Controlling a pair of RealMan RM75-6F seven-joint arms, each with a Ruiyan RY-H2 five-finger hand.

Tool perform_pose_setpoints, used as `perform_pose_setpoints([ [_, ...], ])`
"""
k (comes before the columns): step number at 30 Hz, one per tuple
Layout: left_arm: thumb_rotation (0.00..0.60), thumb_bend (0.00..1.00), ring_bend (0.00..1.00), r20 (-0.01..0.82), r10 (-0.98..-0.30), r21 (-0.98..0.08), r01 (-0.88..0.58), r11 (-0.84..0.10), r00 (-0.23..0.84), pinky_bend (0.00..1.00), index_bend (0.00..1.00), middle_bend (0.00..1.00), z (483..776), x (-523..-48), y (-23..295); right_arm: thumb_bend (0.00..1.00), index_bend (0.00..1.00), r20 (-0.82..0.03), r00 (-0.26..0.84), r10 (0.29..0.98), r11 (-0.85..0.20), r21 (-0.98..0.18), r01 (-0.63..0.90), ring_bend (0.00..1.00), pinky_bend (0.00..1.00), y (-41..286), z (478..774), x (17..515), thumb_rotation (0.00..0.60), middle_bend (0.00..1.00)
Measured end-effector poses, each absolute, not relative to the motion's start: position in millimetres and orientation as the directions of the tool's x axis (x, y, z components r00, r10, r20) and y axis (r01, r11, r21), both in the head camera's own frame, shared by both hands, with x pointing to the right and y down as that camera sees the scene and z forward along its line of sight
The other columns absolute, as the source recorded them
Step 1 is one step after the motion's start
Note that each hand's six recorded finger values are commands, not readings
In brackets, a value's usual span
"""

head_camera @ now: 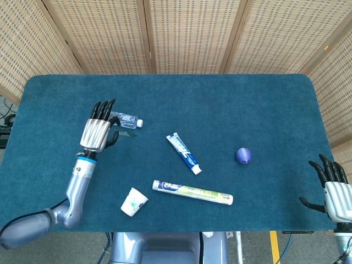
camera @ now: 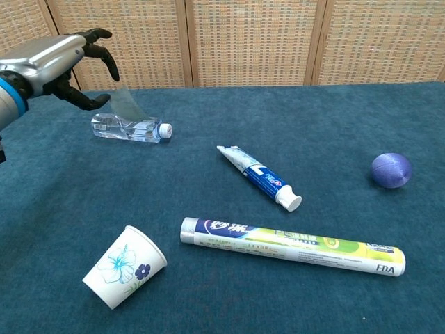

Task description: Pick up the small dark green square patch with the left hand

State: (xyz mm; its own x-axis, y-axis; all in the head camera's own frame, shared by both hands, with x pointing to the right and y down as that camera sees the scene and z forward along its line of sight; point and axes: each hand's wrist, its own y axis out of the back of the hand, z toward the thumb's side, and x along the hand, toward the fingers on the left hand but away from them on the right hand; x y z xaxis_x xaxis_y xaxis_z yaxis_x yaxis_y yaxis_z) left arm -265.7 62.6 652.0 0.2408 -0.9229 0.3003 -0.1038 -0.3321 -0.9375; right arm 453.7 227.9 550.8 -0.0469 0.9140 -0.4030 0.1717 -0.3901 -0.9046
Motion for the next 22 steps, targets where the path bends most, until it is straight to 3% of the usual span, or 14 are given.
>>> perform_pose_setpoints([
  [5,0.600,0.22,0.00,0.321,-0.920,-0.931,-0.101,-0.350,0.223,0.00,0.06,0.00,624,-293,88,0.13,0.12,-0.403,-0.053,0.914,-0.390,-0.906,0.163,0.00,0.00,228,550,454,0.600,0.00],
  [15,0.600,0.21,0.00,0.483,-0.871,-0.876,0.076,-0.477,0.094,0.00,0.02,0.00,595,-367,173,0.13,0.12,-0.400,-0.076,0.913,-0.386,-0.910,0.151,0.00,0.00,227,549,458,0.600,0.00],
  [22,0.600,0.22,0.00,0.521,-0.851,-0.853,0.086,-0.515,0.064,0.00,0.02,0.00,591,-385,194,0.13,0.12,-0.406,-0.082,0.910,-0.393,-0.909,0.138,0.00,0.00,227,551,458,0.600,0.00],
])
